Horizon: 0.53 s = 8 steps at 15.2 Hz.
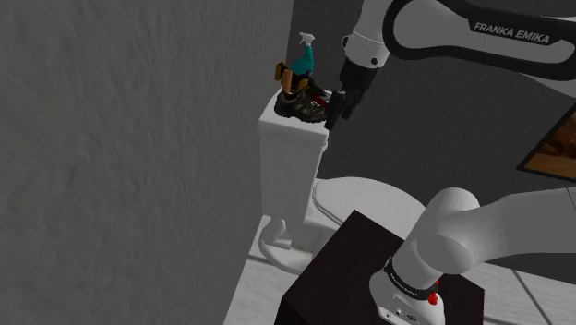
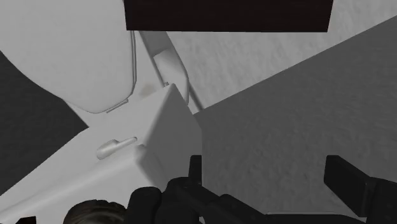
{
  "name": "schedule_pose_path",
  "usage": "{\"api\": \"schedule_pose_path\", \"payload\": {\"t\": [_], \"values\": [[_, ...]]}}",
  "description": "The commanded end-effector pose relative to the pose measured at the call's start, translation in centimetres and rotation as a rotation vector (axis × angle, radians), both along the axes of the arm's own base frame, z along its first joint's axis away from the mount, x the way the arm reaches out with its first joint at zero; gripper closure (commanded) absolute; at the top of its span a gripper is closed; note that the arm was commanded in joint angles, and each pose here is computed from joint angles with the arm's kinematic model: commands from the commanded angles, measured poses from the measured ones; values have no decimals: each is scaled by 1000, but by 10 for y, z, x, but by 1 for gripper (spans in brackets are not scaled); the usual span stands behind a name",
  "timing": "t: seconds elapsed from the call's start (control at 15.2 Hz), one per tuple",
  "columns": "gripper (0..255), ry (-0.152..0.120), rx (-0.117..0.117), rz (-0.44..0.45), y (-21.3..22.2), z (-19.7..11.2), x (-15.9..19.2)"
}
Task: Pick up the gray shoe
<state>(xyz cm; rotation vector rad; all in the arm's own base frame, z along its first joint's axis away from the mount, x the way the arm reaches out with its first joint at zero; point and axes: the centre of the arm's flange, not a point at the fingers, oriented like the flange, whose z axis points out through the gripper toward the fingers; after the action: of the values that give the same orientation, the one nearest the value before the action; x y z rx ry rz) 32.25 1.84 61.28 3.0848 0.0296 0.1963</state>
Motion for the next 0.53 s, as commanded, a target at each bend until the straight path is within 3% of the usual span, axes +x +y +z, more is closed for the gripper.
{"api": "schedule_pose_path", "payload": {"t": [0.0, 0.46], "values": [[0, 0, 0, 0, 0, 0, 0], [0, -57, 60, 200, -82, 2, 54]]}}
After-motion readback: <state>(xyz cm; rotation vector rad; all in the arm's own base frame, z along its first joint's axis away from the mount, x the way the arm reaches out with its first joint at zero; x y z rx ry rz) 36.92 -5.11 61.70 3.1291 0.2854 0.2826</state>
